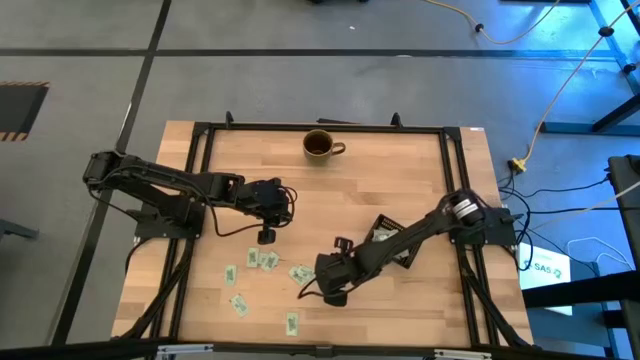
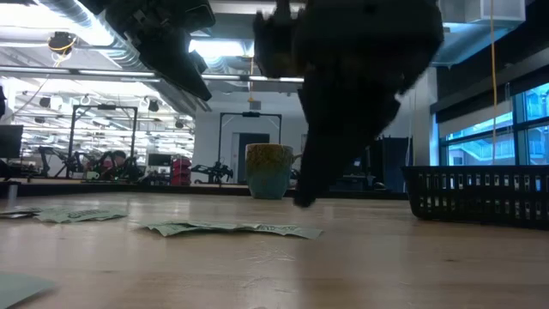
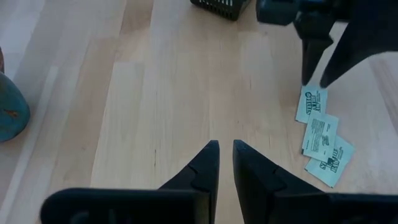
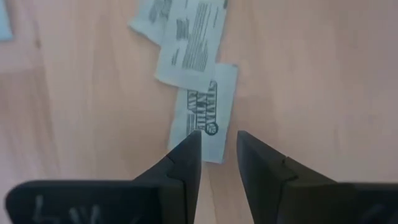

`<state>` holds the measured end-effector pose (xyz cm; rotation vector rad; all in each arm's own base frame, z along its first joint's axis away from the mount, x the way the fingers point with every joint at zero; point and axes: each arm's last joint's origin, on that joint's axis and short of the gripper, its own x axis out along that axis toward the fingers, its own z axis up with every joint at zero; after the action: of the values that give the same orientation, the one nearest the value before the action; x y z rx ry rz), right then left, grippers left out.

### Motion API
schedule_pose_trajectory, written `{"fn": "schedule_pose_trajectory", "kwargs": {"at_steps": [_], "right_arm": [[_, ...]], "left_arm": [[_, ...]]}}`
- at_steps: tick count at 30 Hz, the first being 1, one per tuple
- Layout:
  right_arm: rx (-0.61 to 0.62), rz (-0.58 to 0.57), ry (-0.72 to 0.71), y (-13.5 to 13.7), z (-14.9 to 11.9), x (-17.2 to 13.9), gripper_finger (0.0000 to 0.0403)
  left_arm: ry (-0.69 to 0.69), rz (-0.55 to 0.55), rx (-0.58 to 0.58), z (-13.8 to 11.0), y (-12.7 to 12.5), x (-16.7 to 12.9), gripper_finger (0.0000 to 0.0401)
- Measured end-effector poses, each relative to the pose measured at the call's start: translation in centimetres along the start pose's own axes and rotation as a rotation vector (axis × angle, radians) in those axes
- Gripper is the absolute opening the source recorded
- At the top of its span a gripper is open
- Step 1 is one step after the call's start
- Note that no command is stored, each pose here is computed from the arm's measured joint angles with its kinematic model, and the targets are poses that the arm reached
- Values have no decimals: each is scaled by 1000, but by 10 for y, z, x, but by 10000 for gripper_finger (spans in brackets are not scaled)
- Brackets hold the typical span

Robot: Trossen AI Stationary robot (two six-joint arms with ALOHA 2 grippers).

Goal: Pick and place Stevia / Truvia into bins
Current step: Put the stevia packet into the black bin

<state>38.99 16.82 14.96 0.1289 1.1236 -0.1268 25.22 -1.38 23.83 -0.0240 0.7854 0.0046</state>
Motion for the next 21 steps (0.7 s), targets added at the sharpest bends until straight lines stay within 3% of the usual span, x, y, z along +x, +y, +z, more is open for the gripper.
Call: {"fn": "schedule_pose_trajectory", "kwargs": {"at_steps": [8,21], "right_arm": [[5,24,71,2,-7,17,101],[4,12,95,0,-9,17,5]], "left_arm": [[-1,0,0,0,0,0,38],[0,0,-2,0,0,0,40]]}}
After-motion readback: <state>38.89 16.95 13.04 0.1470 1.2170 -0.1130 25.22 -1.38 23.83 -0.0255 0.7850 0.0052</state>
